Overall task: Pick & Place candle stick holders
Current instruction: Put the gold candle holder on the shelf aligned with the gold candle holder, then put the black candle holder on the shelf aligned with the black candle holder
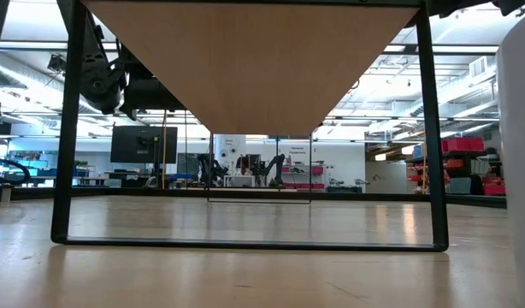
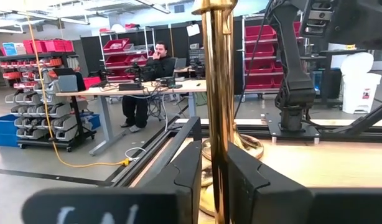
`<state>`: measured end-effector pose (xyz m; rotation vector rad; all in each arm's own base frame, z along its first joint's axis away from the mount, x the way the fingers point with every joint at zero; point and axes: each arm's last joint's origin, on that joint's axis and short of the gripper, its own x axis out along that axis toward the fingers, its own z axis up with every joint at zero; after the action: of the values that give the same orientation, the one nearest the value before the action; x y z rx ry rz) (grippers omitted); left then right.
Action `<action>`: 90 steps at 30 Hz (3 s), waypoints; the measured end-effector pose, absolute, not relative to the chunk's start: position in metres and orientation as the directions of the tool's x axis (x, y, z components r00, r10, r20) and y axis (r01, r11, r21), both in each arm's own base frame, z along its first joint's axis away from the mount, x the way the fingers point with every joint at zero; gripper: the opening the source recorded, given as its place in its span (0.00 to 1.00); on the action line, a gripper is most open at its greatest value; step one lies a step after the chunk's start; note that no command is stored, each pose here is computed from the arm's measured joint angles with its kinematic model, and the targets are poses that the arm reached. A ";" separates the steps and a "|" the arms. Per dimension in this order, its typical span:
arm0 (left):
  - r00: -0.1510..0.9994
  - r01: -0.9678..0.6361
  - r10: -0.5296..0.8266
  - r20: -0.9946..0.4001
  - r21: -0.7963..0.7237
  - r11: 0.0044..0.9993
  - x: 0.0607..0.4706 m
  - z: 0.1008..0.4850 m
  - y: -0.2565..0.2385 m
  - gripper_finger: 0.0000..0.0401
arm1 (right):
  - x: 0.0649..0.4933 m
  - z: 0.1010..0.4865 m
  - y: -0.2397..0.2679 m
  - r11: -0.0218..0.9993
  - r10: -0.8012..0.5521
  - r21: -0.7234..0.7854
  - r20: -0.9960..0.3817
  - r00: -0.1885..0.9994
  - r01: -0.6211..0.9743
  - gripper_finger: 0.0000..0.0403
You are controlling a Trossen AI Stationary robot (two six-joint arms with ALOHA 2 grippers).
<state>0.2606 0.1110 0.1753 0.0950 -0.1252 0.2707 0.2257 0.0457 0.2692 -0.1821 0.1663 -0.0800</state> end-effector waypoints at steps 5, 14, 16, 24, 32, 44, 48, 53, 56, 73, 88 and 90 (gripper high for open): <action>0.955 -0.273 0.261 0.141 0.078 0.959 0.259 0.179 0.111 0.17 | 0.225 0.267 0.046 0.980 -0.095 -0.190 -0.176 0.980 0.061 0.61; 0.957 -0.282 0.275 0.097 0.072 0.957 0.253 0.189 0.108 0.27 | 0.225 0.267 0.046 0.983 -0.095 -0.173 -0.179 0.979 0.064 0.61; 0.957 -0.282 0.276 0.084 0.076 0.956 0.251 0.192 0.108 0.29 | 0.225 0.267 0.046 0.983 -0.095 -0.173 -0.181 0.979 0.064 0.61; 0.961 -0.278 0.277 0.021 0.074 0.958 0.241 0.206 0.103 0.39 | 0.225 0.267 0.046 0.983 -0.095 -0.173 -0.180 0.979 0.064 0.61; 0.962 -0.249 0.252 -0.102 0.047 0.967 0.218 0.222 0.092 0.43 | 0.225 0.267 0.046 0.983 -0.095 -0.173 -0.181 0.979 0.064 0.61; 0.984 0.089 -0.102 -0.143 -0.095 0.991 0.170 0.253 0.053 0.43 | 0.225 0.267 0.046 0.983 -0.095 -0.170 -0.180 0.979 0.064 0.61; 0.947 0.257 -0.284 -0.149 -0.179 0.950 0.159 0.256 0.036 0.43 | 0.225 0.267 0.046 0.987 -0.095 -0.148 -0.180 0.979 0.069 0.61; 0.879 0.392 -0.448 -0.162 -0.289 0.873 0.154 0.255 0.015 0.43 | 0.225 0.267 0.046 0.987 -0.095 -0.147 -0.180 0.979 0.069 0.61; 0.830 0.457 -0.529 -0.175 -0.331 0.826 0.155 0.254 0.001 0.43 | 0.225 0.267 0.046 0.990 -0.095 -0.124 -0.181 0.979 0.073 0.61; 0.725 0.535 -0.630 -0.279 -0.347 0.770 0.135 0.247 -0.082 0.43 | 0.225 0.264 0.046 0.996 -0.086 -0.031 -0.212 0.973 0.081 0.61; 0.748 0.394 -0.559 -0.358 -0.438 0.808 0.098 0.207 -0.118 0.43 | 0.224 0.261 0.046 0.996 -0.089 -0.036 -0.238 0.967 0.082 0.61; 0.754 0.398 -0.564 -0.336 -0.450 0.799 0.093 0.201 -0.122 0.43 | 0.224 0.261 0.046 0.996 -0.089 -0.036 -0.237 0.967 0.082 0.61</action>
<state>0.0929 -0.1217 0.2012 -0.3670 0.4800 -0.5378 0.2241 0.0457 0.2612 -0.0263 0.2413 -0.0866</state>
